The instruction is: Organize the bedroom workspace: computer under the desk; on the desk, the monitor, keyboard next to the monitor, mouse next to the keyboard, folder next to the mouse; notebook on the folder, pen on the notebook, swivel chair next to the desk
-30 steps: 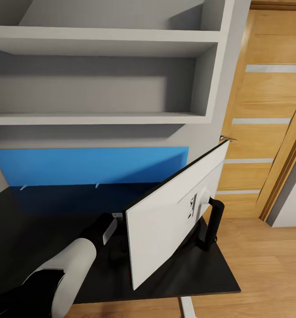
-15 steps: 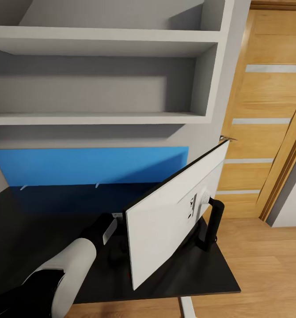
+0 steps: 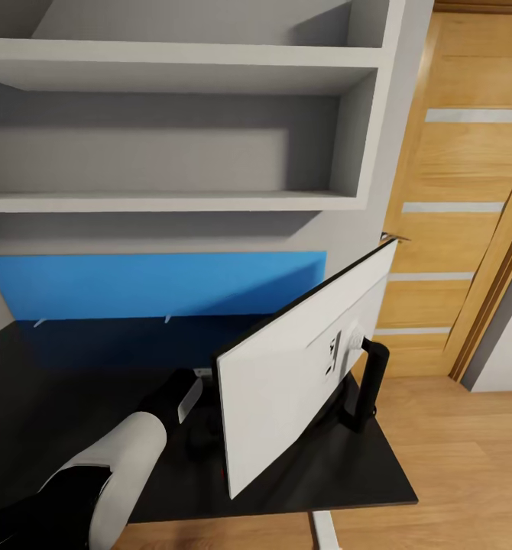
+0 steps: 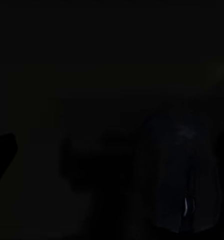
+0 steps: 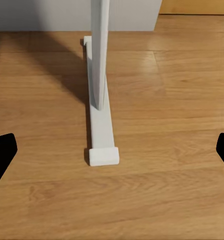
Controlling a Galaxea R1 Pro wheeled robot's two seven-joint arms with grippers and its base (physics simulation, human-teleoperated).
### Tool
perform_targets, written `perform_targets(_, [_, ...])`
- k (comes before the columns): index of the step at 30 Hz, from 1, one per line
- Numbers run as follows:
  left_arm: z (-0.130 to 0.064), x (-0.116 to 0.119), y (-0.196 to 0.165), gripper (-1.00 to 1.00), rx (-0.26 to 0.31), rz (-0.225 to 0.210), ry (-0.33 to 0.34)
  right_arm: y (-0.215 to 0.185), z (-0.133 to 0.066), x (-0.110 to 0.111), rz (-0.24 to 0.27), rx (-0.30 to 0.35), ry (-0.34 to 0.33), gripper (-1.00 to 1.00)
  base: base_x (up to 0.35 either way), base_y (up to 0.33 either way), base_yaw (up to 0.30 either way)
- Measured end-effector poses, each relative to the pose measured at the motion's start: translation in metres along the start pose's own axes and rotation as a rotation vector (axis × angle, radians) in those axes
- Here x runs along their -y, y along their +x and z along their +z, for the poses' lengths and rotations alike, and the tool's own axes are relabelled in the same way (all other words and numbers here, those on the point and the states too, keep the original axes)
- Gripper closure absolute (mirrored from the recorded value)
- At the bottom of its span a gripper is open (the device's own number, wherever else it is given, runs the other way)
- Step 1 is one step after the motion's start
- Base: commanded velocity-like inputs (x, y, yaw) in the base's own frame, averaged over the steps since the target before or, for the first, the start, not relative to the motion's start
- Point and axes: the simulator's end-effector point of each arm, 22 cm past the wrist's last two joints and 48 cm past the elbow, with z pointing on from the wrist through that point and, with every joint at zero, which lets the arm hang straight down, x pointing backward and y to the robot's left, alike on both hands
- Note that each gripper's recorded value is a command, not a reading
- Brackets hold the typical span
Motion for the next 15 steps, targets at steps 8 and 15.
perform_targets(8, [0.0080,0.0000,0.0046,-1.00,0.001,0.000,0.000,0.0076,0.0054,-0.0007,0.000,0.000,0.000,-1.00,0.000,0.000,0.000])
perform_targets(15, [0.0078,0.0003,0.0039,-1.00,0.002,0.000,0.002,0.0076,0.0054,-0.0006,0.000,0.000,0.000,-1.00,0.000,0.000,0.000])
